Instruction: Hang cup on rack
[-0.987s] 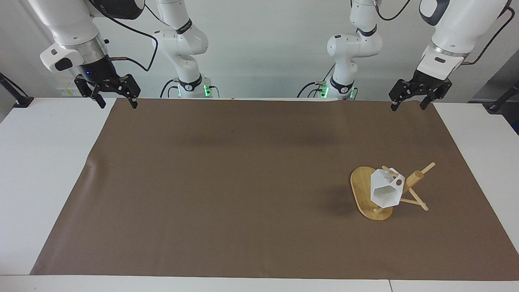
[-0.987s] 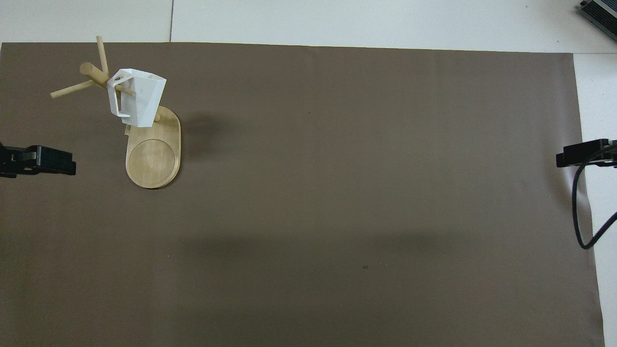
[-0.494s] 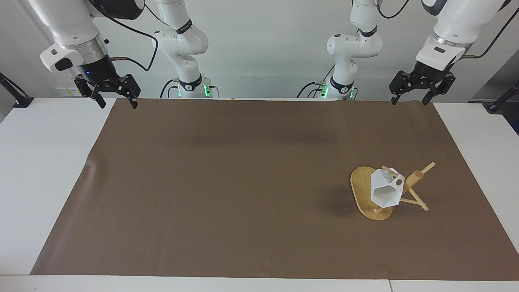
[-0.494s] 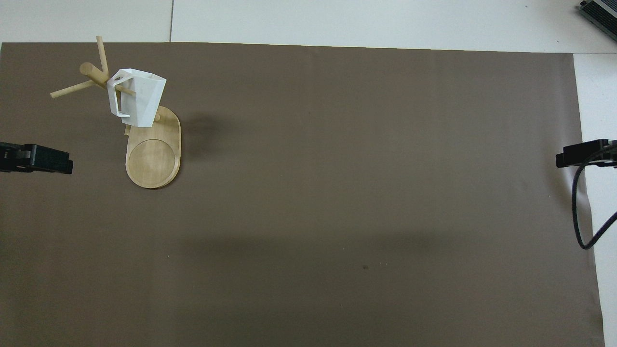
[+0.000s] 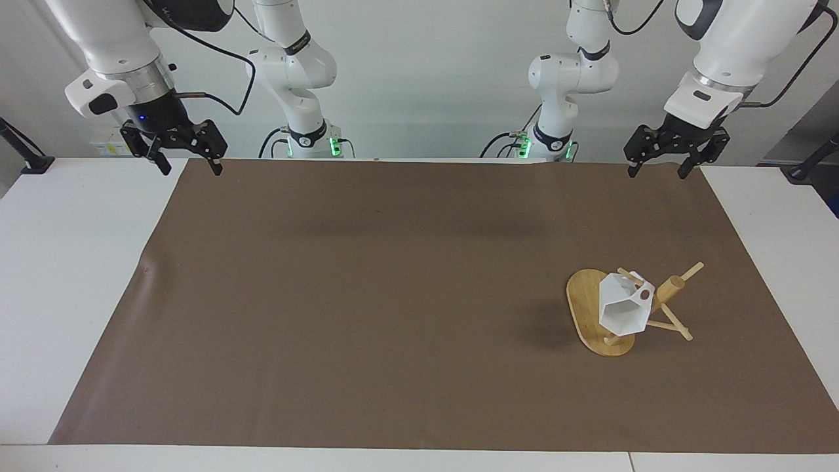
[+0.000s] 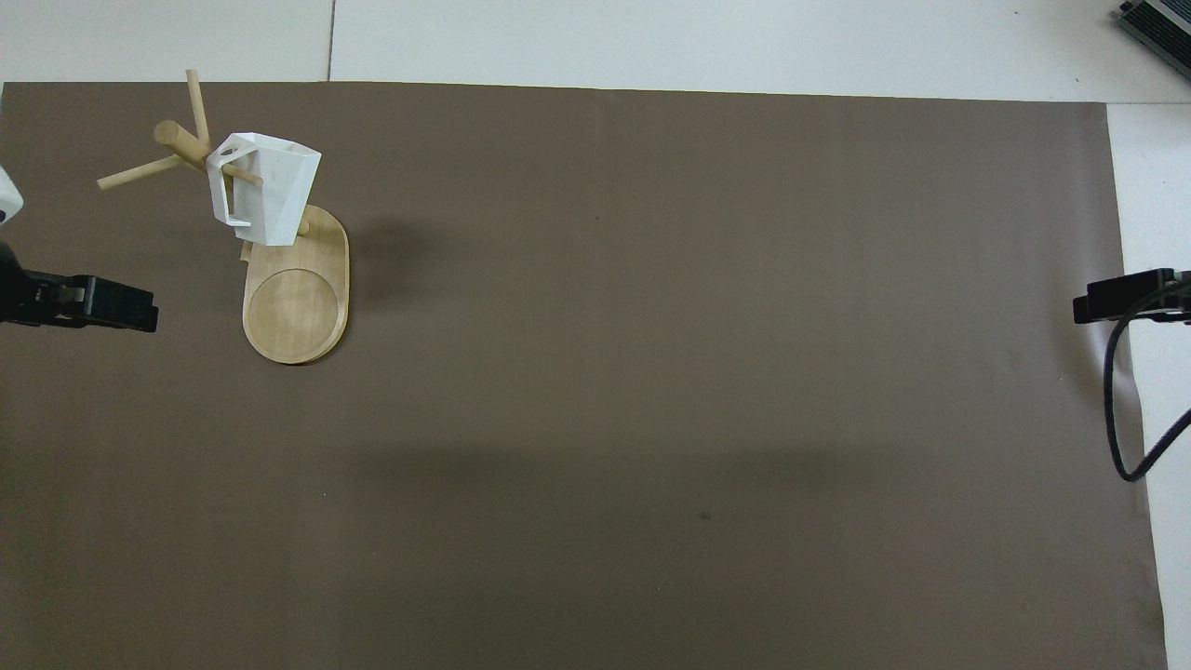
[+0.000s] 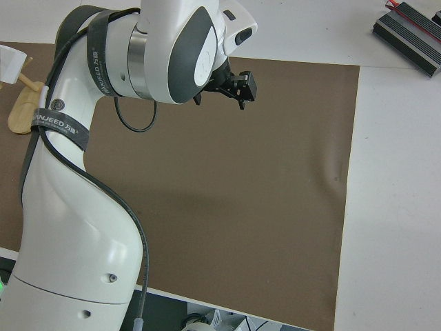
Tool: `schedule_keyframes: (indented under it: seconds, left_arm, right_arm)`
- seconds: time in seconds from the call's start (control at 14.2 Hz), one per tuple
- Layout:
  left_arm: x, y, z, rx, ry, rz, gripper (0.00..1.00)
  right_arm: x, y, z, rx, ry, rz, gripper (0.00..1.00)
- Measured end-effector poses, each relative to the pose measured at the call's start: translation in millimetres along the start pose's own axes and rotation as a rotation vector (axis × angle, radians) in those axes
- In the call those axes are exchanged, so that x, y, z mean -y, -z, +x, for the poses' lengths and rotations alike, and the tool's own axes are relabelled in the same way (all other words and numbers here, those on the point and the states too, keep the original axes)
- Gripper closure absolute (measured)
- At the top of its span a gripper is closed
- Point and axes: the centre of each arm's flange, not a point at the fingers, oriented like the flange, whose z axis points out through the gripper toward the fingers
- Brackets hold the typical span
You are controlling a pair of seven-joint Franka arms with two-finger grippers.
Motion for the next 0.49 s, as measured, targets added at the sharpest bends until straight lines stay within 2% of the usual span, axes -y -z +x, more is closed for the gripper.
schedule_keyframes:
  seconds: [0.28,0.49]
  left_arm:
    - [-1.8,-1.0,3.7,-0.03,-0.003,0.001,0.0]
    - [-4.4,-7.2,2.7,-0.023,-0.008,0.001,0.0]
  right_arm:
    - [0.0,0.0,0.0,0.0,0.0,0.0,0.0]
    - [0.0,0.0,-0.1,0.0,0.0,0.0,0.0]
